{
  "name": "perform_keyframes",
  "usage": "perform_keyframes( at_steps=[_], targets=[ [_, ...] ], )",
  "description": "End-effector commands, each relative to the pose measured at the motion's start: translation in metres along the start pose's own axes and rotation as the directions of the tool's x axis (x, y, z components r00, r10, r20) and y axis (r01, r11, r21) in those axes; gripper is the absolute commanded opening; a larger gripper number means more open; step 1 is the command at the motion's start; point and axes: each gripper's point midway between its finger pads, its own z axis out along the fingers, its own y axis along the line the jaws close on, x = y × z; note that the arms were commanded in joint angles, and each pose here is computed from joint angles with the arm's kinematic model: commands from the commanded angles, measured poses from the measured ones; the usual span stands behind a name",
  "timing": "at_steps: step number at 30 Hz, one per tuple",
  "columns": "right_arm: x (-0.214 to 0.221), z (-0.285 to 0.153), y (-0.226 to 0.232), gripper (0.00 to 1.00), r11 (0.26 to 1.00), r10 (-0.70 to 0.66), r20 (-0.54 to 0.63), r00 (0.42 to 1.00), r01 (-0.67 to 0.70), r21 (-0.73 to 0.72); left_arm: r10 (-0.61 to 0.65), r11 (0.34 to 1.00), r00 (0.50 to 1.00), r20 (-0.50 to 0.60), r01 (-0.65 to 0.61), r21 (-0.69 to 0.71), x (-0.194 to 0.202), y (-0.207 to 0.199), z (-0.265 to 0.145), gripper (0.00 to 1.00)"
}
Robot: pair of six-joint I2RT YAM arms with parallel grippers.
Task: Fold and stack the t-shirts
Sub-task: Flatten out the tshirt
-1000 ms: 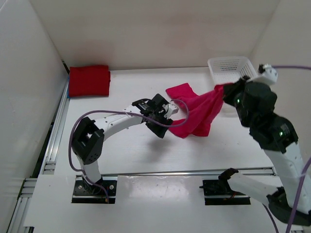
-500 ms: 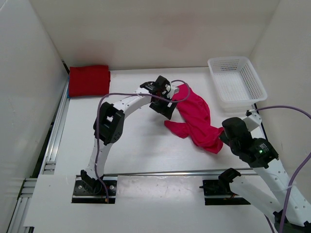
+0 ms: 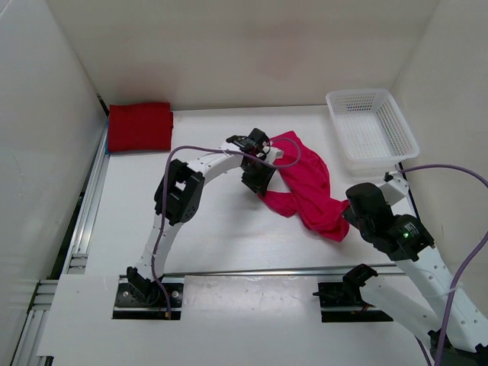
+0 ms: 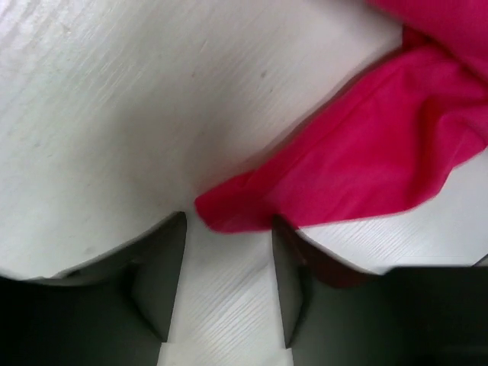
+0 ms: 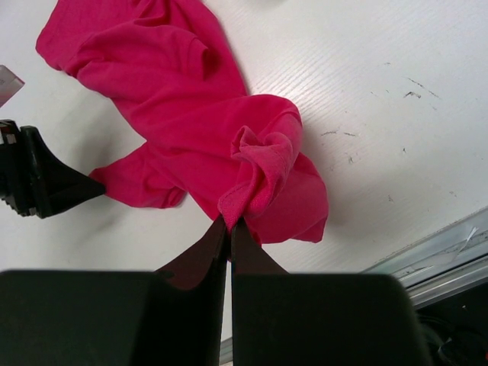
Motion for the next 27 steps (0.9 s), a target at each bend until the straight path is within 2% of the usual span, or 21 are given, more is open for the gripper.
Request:
perform_keyframes(
  at_steps=[1, 3, 4, 7, 10, 11, 12, 13, 14, 15, 16, 17, 18, 19, 20, 21, 22, 24, 25, 27],
  targets=[
    [-0.007, -0.002, -0.002, 0.0, 1.0, -0.003, 0.025, 1.0, 0.003, 0.015, 0.029, 0.999, 1.0, -0.002, -0.029, 0.042, -0.004, -0.017, 0.008, 0.47],
    [-0.011, -0.003, -0.001, 0.0, 1.0, 0.002, 0.036, 0.999, -0.003, 0.013, 0.029, 0.998, 1.0, -0.002, -0.029, 0.051, -0.004, -0.019, 0.008, 0.27],
    [-0.012, -0.003, -0.002, 0.0, 1.0, 0.002, 0.044, 0.999, -0.003, 0.018, 0.029, 0.998, 1.0, -0.002, -0.029, 0.051, -0.004, -0.019, 0.008, 0.1],
    [-0.005, 0.007, 0.005, 0.0, 1.0, -0.021, 0.032, 0.999, 0.021, 0.004, 0.034, 0.997, 0.999, 0.012, -0.035, 0.065, -0.008, -0.024, 0.0, 0.1],
    [0.001, 0.03, 0.032, 0.0, 0.997, -0.069, 0.015, 0.998, 0.069, -0.043, 0.013, 0.996, 0.994, 0.106, -0.003, -0.089, -0.033, 0.016, -0.037, 0.1],
    [-0.001, 0.039, 0.038, 0.0, 0.988, -0.142, 0.016, 0.99, 0.143, -0.054, -0.026, 0.983, 0.988, 0.153, 0.052, -0.175, -0.041, 0.053, -0.058, 0.1],
    [-0.007, 0.047, 0.049, 0.0, 0.984, -0.162, 0.013, 0.987, 0.163, -0.07, -0.025, 0.972, 0.973, 0.231, 0.077, -0.22, -0.06, 0.067, -0.089, 0.1],
    [-0.028, 0.063, 0.076, 0.0, 0.984, -0.139, -0.011, 0.99, 0.137, -0.111, -0.033, 0.957, 0.959, 0.283, 0.112, -0.267, -0.07, 0.086, -0.112, 0.1],
    [-0.043, 0.072, 0.088, 0.0, 0.974, -0.184, -0.021, 0.983, 0.179, -0.138, -0.038, 0.921, 0.941, 0.337, 0.164, -0.353, -0.079, 0.113, -0.139, 0.1],
    [-0.056, 0.108, 0.085, 0.0, 0.983, -0.172, -0.091, 0.981, 0.165, -0.081, -0.037, 0.884, 0.895, 0.445, 0.237, -0.403, -0.099, 0.143, -0.188, 0.1],
    [-0.111, 0.098, 0.119, 0.0, 0.98, -0.13, -0.027, 0.991, 0.124, -0.155, -0.024, 0.855, 0.862, 0.505, 0.28, -0.437, -0.108, 0.157, -0.221, 0.1],
    [-0.136, 0.101, 0.13, 0.0, 0.979, -0.114, -0.027, 0.993, 0.108, -0.175, -0.014, 0.81, 0.833, 0.553, 0.333, -0.482, -0.113, 0.174, -0.249, 0.1],
    [-0.155, 0.126, 0.136, 0.0, 0.982, -0.087, -0.073, 0.994, 0.073, -0.174, 0.011, 0.781, 0.791, 0.612, 0.376, -0.499, -0.121, 0.183, -0.282, 0.1],
    [-0.217, 0.093, 0.165, 0.0, 0.966, -0.044, 0.045, 0.998, 0.054, -0.252, 0.045, 0.743, 0.727, 0.685, 0.433, -0.51, -0.125, 0.192, -0.331, 0.1],
    [-0.242, 0.085, 0.174, 0.0, 0.959, -0.035, 0.097, 0.995, 0.061, -0.278, 0.08, 0.7, 0.679, 0.729, 0.483, -0.526, -0.128, 0.198, -0.36, 0.1],
    [-0.26, 0.083, 0.181, 0.0, 0.954, -0.029, 0.137, 0.99, 0.068, -0.29, 0.106, 0.683, 0.64, 0.761, 0.509, -0.523, -0.128, 0.197, -0.385, 0.1],
    [-0.285, 0.056, 0.191, 0.0, 0.934, -0.013, 0.207, 0.978, 0.086, -0.346, 0.131, 0.678, 0.603, 0.787, 0.525, -0.515, -0.123, 0.189, -0.411, 0.1],
    [-0.292, 0.036, 0.197, 0.0, 0.911, -0.031, 0.253, 0.967, 0.132, -0.391, 0.147, 0.661, 0.575, 0.805, 0.548, -0.512, -0.114, 0.186, -0.433, 0.1],
    [-0.273, 0.05, 0.191, 0.0, 0.915, -0.052, 0.201, 0.978, 0.127, -0.382, 0.143, 0.654, 0.575, 0.806, 0.556, -0.513, -0.103, 0.185, -0.439, 0.1],
    [-0.25, 0.039, 0.181, 0.0, 0.902, -0.073, 0.174, 0.982, 0.14, -0.409, 0.123, 0.653, 0.601, 0.79, 0.551, -0.52, -0.088, 0.181, -0.432, 0.1]
  ],
)
